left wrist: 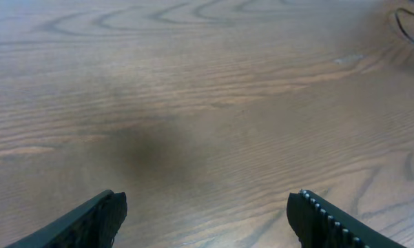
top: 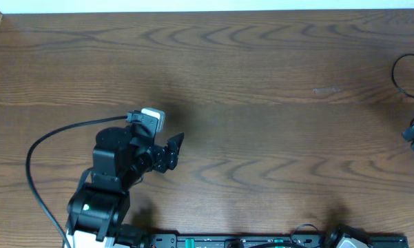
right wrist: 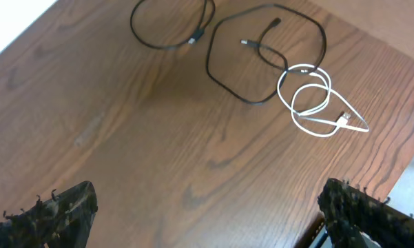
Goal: Untangle cables
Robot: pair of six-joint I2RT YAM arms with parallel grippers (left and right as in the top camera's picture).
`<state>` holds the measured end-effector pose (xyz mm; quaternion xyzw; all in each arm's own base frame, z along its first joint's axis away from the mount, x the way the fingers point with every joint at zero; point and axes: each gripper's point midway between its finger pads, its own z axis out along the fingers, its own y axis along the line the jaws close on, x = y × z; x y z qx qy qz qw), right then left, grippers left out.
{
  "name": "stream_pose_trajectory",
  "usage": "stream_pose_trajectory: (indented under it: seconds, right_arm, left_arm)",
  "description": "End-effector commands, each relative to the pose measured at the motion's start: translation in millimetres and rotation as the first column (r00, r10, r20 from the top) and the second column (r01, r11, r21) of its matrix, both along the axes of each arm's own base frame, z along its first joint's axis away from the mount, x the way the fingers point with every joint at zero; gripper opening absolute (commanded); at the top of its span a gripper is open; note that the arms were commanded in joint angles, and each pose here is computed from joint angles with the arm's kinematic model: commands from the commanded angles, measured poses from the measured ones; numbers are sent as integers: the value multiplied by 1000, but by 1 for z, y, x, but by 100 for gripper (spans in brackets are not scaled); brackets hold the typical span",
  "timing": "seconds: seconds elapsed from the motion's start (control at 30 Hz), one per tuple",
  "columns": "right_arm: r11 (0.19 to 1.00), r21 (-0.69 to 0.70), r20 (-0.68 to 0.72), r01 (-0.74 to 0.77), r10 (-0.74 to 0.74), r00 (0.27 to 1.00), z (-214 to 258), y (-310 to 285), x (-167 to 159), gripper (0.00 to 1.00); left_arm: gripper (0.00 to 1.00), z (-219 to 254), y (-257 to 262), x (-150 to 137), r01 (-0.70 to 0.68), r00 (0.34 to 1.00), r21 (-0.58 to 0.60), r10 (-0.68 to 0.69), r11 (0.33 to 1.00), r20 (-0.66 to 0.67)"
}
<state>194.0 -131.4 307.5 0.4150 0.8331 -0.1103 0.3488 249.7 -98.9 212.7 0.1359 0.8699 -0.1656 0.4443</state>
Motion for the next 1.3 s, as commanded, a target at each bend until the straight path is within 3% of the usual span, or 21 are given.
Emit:
stream_pose_trajectory:
  seconds: [0.0, 0.1, 0.2, 0.47, 0.63, 0.97, 1.27]
  right_arm:
    - [993, 39, -13, -113, 114, 993, -11, 16, 7, 99]
    - [956, 92, 2, -280, 281, 960, -20, 38, 21, 99]
    - [929, 104, 12, -356, 356, 934, -26, 47, 28, 99]
    - [924, 77, 63, -375, 371, 927, -32, 47, 37, 99]
    - [873, 80, 140, -480, 467, 873, -39, 66, 45, 99]
    - [859, 114, 98, -500, 491, 866, -70, 71, 37, 99]
    - [802, 106, 106, -588, 579, 808, -70, 83, 39, 99]
  left_arm:
    - [80, 3, 4, -5, -16, 1000, 2, 16, 1000, 13]
    - [80, 4, 5, -10, -22, 1000, -4, 22, 1000, 11]
    - [80, 4, 9, -13, -47, 999, -9, 47, 999, 6]
    - [80, 4, 17, -15, -98, 995, 1, 98, 995, 7]
    - [80, 7, 17, -14, -118, 993, -29, 118, 993, 1]
    - [80, 7, 17, -14, -117, 993, -28, 117, 993, 3]
    - [80, 15, 18, -18, -112, 993, -35, 113, 993, 41]
